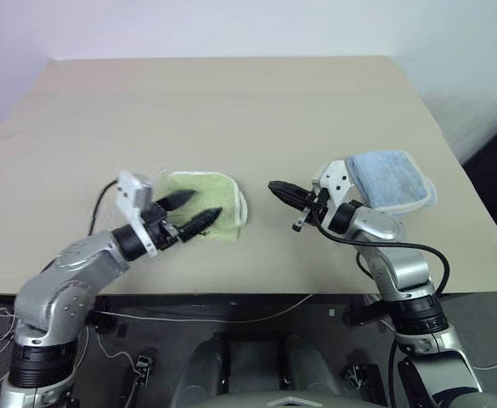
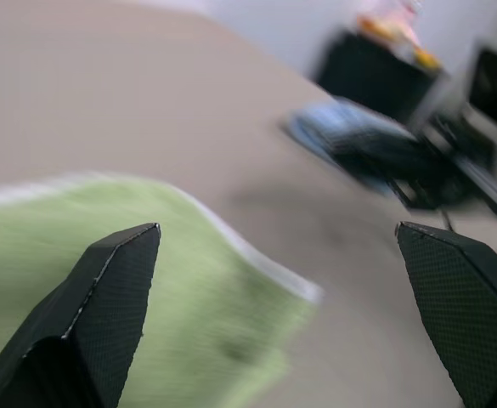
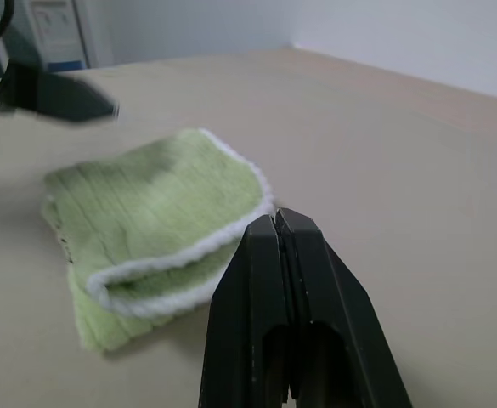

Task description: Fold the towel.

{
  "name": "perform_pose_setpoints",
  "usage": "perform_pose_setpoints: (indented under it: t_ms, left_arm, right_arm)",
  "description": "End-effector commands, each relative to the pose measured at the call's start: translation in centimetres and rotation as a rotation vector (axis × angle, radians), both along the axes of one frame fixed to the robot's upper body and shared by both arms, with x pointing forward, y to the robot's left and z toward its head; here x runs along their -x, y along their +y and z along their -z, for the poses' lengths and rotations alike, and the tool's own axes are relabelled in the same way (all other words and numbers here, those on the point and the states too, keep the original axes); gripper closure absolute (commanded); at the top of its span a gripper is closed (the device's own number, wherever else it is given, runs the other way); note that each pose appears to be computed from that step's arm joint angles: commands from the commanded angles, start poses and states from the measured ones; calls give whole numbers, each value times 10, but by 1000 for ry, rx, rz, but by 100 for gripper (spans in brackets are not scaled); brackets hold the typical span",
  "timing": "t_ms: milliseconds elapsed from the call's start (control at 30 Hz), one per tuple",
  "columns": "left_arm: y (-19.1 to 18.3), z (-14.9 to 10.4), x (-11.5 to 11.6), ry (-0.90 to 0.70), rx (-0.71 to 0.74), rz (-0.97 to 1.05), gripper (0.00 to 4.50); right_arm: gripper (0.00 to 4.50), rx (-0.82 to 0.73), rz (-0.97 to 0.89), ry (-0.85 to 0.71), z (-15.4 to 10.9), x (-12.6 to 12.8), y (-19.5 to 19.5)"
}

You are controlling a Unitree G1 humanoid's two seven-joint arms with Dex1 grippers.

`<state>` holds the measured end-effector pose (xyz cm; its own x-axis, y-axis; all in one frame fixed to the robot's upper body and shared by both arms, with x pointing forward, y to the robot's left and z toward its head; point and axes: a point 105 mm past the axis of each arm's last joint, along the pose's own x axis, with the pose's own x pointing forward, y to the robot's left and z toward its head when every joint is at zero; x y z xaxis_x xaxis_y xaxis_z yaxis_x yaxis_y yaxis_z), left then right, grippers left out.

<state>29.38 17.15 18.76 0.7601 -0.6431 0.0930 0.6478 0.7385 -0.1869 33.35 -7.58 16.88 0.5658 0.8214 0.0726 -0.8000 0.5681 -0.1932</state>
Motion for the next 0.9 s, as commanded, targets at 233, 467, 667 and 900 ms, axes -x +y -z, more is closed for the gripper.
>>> perform_pose_setpoints:
  t_ms: [233,467,667,900]
  left_arm:
    - [13,3,-39,-97,-265,-98,241]
    - [-4,52,-46,-26,-473,0,343]
    - [5,108,-35,86,-664,22,343]
    - [13,62,-35,15,-340,-89,343]
  right_arm:
    - [450,-42,-159,-6,-27,-13,59]
    - [450,92,-177,133,18,-22,94]
    - [450,258,-187,312,93,-9,97]
    - [450,136,-175,173,56,-10,88]
